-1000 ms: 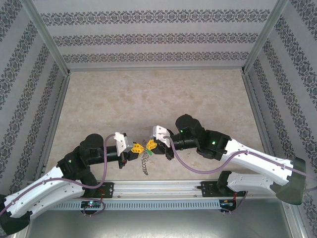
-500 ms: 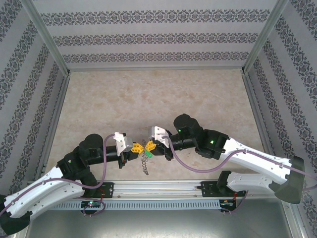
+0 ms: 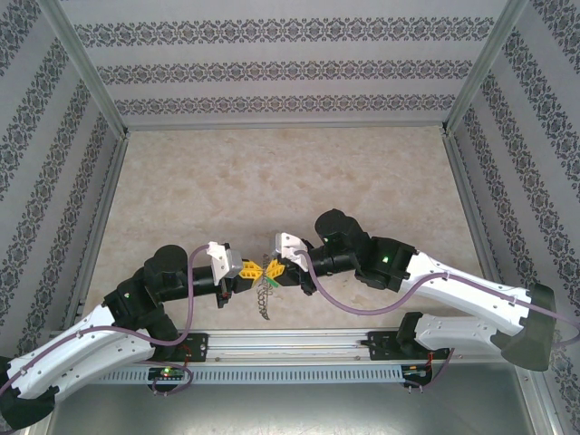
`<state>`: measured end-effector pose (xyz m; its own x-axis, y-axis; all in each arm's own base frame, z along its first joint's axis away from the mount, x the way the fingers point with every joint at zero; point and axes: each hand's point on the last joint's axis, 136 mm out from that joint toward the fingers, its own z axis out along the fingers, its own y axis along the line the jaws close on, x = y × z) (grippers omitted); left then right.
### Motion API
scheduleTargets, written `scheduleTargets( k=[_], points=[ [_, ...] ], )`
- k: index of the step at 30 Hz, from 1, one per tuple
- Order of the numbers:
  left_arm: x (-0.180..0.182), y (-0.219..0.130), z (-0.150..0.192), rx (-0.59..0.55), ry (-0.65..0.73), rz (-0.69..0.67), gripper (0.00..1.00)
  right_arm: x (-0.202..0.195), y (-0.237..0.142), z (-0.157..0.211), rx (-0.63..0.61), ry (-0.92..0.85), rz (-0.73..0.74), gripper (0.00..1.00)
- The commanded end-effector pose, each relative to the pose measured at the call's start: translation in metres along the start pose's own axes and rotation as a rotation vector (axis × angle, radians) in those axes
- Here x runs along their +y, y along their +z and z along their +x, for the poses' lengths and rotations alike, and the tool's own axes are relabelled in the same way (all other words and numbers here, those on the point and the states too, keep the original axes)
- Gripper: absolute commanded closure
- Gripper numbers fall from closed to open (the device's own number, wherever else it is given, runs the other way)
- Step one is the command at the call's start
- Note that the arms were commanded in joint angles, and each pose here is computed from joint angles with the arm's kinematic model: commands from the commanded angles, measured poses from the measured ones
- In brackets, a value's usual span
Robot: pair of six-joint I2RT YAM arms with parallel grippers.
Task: Put the keys on the keyring
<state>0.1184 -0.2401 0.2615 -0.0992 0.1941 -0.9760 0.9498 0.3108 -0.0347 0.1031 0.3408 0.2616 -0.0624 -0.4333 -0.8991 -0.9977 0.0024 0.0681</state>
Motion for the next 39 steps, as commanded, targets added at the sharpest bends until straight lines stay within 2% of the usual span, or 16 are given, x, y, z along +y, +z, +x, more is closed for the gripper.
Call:
scheduleTargets(
  k=[1, 10, 14, 16, 20, 24, 27, 32, 39],
  points=[
    [-0.007, -0.004, -0.025, -0.087, 0.06, 0.024, 1.0, -0.003, -0.004, -0.012, -0.029, -0.005, 0.035, 1.0],
    [-0.005, -0.004, -0.025, -0.079, 0.059, 0.012, 1.0, -0.013, -0.005, -0.006, 0.002, 0.031, 0.093, 1.0],
    [0.003, -0.003, -0.018, -0.042, 0.045, -0.031, 1.0, -0.025, -0.011, 0.006, 0.012, 0.08, 0.172, 1.0],
    [0.01, -0.003, -0.014, -0.023, 0.037, -0.069, 1.0, -0.039, -0.016, 0.021, 0.04, 0.135, 0.251, 1.0],
    [0.025, -0.004, -0.007, 0.012, 0.025, -0.156, 1.0, -0.076, -0.026, 0.072, 0.13, 0.354, 0.381, 1.0],
    [0.036, -0.009, 0.0, 0.03, 0.003, -0.225, 1.0, -0.106, -0.03, 0.147, 0.321, 0.551, 0.528, 1.0],
    [0.04, -0.012, 0.004, 0.04, -0.014, -0.255, 1.0, -0.112, -0.021, 0.182, 0.422, 0.614, 0.561, 1.0],
    [0.046, -0.018, 0.005, 0.042, -0.024, -0.302, 1.0, -0.121, -0.004, 0.223, 0.519, 0.677, 0.593, 1.0],
    [0.044, -0.022, 0.0, 0.013, -0.016, -0.301, 1.0, -0.118, 0.016, 0.244, 0.593, 0.703, 0.592, 1.0]
  ],
)
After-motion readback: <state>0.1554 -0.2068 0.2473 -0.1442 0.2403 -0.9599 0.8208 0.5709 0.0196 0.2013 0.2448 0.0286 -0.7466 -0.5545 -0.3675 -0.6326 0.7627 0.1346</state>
